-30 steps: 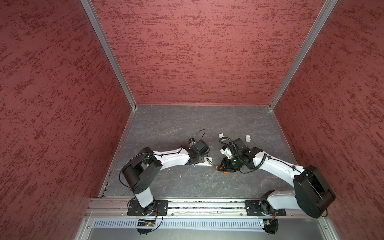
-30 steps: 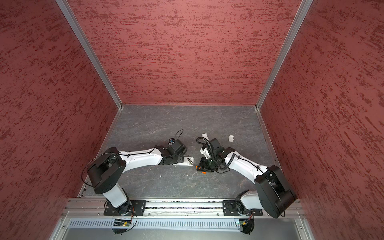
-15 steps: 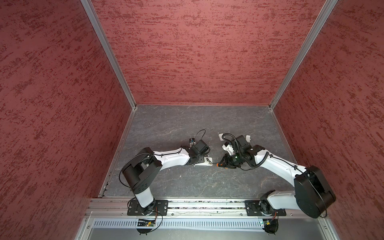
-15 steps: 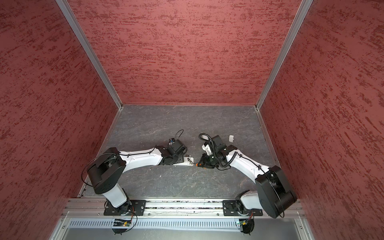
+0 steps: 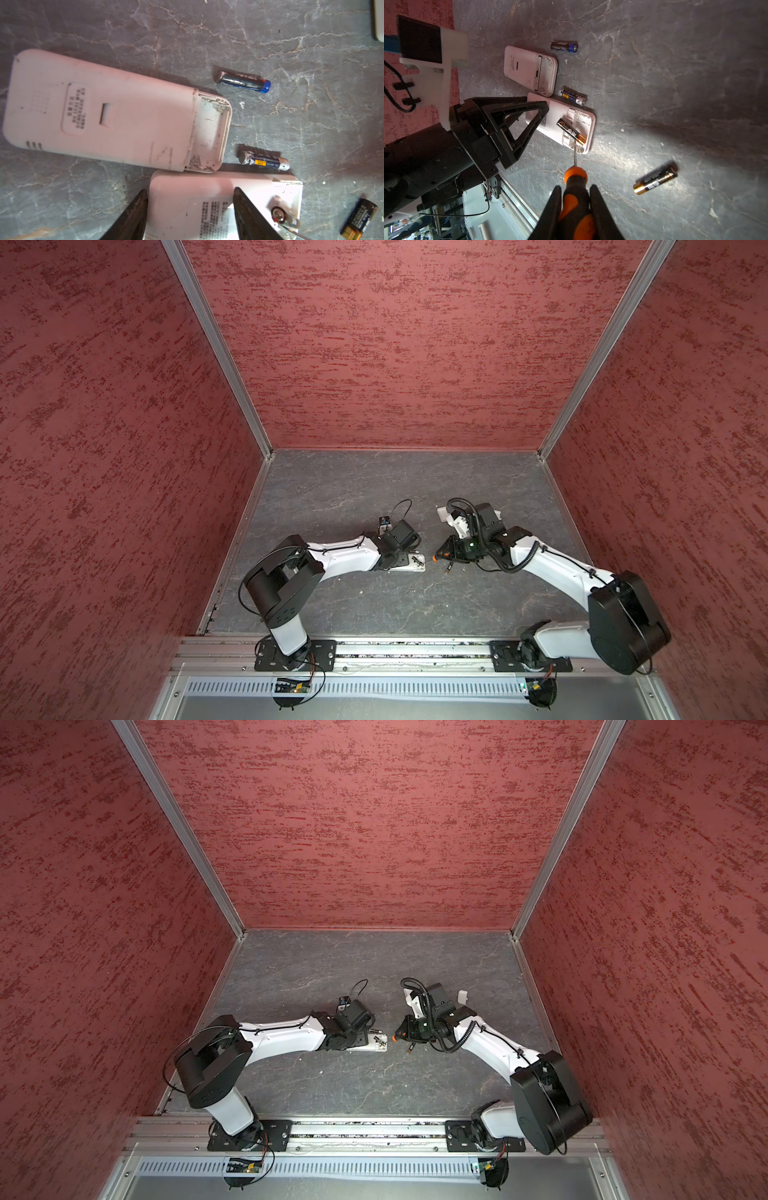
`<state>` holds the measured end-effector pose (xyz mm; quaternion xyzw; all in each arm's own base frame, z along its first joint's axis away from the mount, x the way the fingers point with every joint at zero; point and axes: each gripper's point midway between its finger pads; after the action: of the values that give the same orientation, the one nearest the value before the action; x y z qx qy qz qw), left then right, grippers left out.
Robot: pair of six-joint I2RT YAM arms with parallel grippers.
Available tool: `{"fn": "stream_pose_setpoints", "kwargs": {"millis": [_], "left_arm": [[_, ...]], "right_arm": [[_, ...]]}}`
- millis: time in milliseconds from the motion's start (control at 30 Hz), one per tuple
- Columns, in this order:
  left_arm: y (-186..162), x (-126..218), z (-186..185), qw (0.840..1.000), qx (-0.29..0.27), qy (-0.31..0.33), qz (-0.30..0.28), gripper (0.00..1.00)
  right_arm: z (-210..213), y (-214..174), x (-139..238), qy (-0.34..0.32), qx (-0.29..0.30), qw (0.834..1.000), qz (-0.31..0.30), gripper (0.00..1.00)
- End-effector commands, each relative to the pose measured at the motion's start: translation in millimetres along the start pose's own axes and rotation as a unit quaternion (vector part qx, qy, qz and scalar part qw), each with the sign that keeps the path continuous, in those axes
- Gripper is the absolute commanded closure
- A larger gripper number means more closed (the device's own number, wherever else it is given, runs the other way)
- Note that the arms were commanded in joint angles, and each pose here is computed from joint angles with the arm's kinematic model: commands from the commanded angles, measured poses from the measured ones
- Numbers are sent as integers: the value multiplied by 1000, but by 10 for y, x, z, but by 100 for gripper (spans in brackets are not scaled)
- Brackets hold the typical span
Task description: Unload the batteries from the remote control
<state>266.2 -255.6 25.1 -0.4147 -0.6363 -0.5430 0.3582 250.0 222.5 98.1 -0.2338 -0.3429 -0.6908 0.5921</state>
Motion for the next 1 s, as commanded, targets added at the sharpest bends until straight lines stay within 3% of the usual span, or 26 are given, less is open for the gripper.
{"fn": "stream_pose_setpoints", "kwargs": {"millis": [0, 533, 967], "left_arm": [[-573, -226, 100, 995, -28, 17, 97, 37], [-571, -210, 90, 995, -30, 16, 95, 37], [-558, -222, 45, 995, -31, 11, 93, 37]], "right_arm": [[51, 144, 32, 2, 9, 1000, -27, 100], [59, 279, 134, 4, -1, 997, -74, 100], [51, 90, 175, 11, -1, 999, -50, 100]]}}
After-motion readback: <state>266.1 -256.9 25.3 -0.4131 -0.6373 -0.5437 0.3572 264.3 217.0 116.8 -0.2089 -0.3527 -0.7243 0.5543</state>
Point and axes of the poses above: each gripper's point midway between its finger pads, its own x axis back along the fingers, its own z axis along the line the jaws close on, y = z × x, and after that the axes turned 5 degrees about -x, right-handed
